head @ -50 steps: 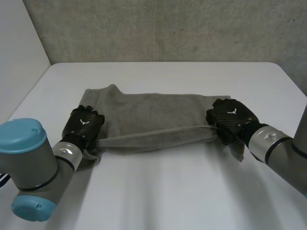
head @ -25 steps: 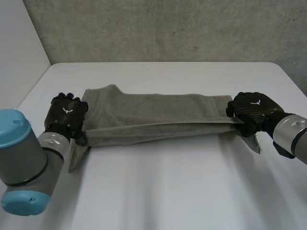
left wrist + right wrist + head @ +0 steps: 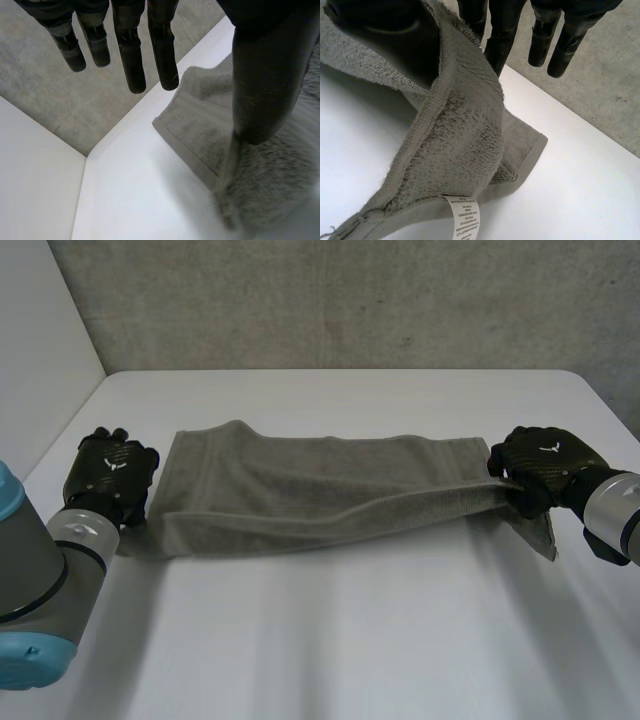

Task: Fold the towel.

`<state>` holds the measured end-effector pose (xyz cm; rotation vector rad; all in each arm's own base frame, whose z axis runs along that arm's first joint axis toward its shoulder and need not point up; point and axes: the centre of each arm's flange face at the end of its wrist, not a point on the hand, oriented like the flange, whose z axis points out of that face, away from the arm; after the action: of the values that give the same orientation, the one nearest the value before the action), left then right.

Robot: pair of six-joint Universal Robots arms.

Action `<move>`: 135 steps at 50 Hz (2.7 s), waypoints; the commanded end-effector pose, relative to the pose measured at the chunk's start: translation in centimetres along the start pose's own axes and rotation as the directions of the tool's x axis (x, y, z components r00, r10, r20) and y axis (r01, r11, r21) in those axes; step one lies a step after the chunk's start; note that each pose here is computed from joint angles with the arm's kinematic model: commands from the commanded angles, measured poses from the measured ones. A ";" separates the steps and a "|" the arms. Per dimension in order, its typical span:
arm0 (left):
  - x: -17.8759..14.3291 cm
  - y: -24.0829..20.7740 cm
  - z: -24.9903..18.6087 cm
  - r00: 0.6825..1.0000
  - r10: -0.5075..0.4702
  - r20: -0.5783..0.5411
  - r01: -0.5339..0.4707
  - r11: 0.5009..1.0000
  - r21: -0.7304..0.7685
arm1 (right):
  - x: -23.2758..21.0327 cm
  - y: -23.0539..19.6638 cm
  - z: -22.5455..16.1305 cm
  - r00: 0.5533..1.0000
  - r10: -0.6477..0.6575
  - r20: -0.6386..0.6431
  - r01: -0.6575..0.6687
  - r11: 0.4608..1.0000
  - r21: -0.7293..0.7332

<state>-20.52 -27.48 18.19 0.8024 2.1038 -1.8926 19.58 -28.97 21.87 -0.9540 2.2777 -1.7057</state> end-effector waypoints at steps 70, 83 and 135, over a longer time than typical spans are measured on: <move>6.6 1.4 -5.3 0.907 -0.178 -0.382 0.139 0.982 -0.127 | -0.2 1.0 -2.5 0.980 0.058 0.190 -0.037 0.993 -0.113; 7.2 3.3 -4.2 0.927 -0.164 -0.338 0.105 0.977 -0.187 | -0.5 1.7 -2.4 0.978 0.069 0.197 -0.045 0.991 -0.122; -0.4 -3.3 -5.3 0.964 -0.173 -0.201 0.174 0.985 -0.017 | 1.1 -1.6 -5.7 0.992 0.027 0.124 -0.018 0.997 -0.075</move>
<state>-22.20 -22.64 19.02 0.9088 2.4141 -1.8906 17.66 -25.43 23.97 -1.0362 2.2563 -1.4873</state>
